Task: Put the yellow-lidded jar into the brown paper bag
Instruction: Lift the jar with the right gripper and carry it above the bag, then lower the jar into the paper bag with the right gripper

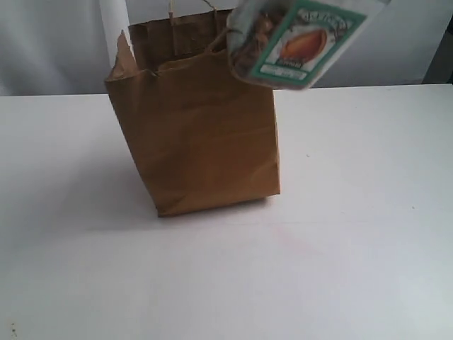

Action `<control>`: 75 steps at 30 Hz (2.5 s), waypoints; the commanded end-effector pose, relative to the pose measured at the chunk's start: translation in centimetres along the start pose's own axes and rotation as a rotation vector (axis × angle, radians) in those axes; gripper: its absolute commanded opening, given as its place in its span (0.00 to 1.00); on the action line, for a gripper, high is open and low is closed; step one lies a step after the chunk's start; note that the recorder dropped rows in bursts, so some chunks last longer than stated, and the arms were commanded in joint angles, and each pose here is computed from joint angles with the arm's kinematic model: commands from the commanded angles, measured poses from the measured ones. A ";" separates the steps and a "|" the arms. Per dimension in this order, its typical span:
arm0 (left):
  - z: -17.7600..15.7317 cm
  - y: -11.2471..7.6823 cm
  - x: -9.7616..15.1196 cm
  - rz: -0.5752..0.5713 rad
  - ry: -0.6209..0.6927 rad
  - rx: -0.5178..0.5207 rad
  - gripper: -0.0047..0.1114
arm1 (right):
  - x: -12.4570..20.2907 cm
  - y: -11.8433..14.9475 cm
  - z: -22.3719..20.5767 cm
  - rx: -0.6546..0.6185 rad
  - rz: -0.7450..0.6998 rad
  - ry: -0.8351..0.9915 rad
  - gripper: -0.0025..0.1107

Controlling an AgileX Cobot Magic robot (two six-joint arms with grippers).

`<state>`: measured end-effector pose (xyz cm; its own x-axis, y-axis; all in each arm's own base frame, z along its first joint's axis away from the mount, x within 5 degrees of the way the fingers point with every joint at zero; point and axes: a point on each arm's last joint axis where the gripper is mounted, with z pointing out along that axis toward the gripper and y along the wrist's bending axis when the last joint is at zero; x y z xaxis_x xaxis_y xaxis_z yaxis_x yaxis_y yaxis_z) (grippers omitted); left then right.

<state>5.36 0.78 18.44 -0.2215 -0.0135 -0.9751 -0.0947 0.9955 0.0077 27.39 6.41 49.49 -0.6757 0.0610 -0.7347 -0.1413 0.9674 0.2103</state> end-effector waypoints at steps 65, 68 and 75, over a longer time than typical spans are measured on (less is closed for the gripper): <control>0.0 0.0 -0.1 -0.007 -0.009 0.006 0.05 | 1.0 3.6 26.9 0.125 -0.123 0.116 0.02; 0.0 0.0 -0.1 -0.007 -0.009 0.006 0.05 | 1.8 3.3 28.2 0.148 -0.123 0.160 0.02; 0.0 0.0 -0.1 -0.007 -0.009 0.006 0.05 | 3.7 2.7 31.1 0.179 -0.129 0.247 0.02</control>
<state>5.36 0.78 18.44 -0.2215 -0.0135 -0.9751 -0.0947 0.9955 0.0077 46.83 16.77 27.73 -0.8177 -0.1008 -0.5667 -0.1243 0.9922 0.0028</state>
